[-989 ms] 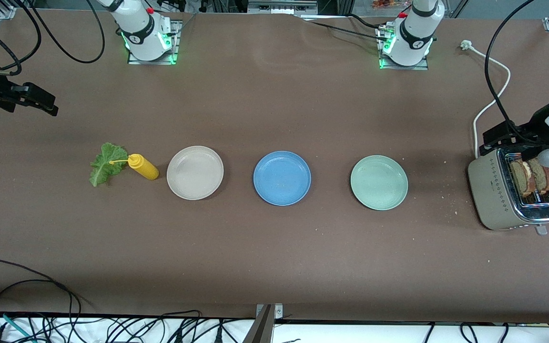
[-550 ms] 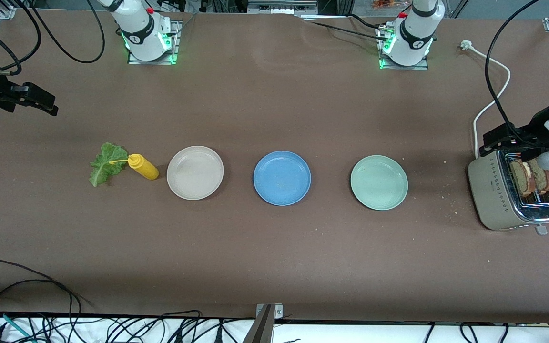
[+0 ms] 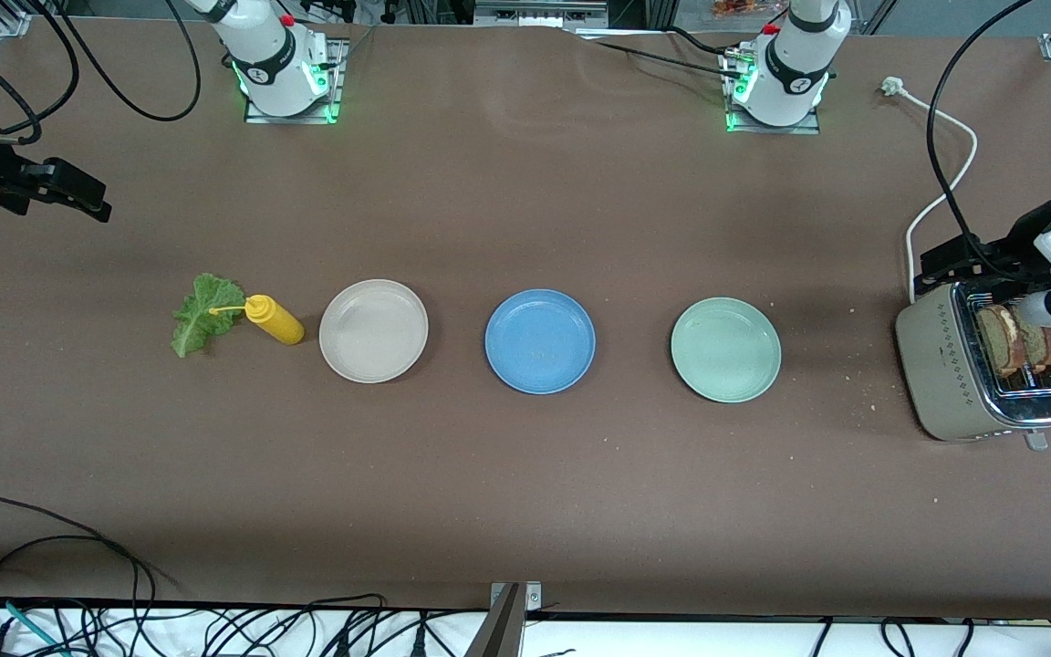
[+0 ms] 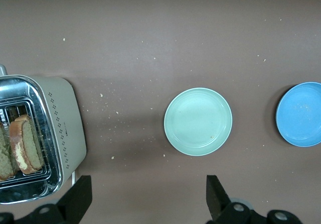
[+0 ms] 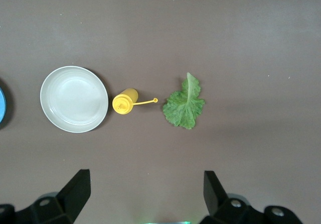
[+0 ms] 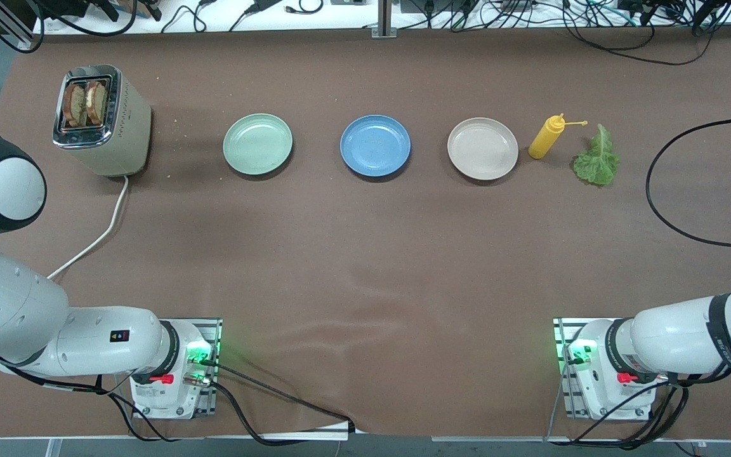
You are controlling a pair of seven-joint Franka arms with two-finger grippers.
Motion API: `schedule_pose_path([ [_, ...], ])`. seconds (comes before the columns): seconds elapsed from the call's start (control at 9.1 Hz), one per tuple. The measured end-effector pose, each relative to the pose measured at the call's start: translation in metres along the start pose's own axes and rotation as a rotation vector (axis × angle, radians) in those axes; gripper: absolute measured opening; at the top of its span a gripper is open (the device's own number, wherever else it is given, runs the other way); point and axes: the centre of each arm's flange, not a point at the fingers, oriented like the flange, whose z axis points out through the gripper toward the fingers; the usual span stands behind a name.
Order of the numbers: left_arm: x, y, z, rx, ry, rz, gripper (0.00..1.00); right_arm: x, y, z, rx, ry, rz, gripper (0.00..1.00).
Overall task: Make sandwich in blue plate with both arms
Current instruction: 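Move the left gripper toward the toaster above the bread slices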
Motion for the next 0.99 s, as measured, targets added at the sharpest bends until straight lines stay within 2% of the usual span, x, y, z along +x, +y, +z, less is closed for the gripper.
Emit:
schedule_pose_path([
  [0.55, -0.001, -0.019, 0.004, 0.005, -0.008, -0.03, 1.0, 0.0, 0.0, 0.0, 0.0, 0.0, 0.0, 1.0],
  [0.88, -0.002, -0.092, 0.021, 0.006, -0.032, -0.14, 1.0, 0.0, 0.001, 0.0, 0.0, -0.001, 0.002, 1.0],
  [0.99, 0.001, -0.117, 0.039, 0.034, -0.059, -0.169, 1.0, 0.0, 0.002, 0.0, 0.0, -0.002, 0.003, 1.0],
])
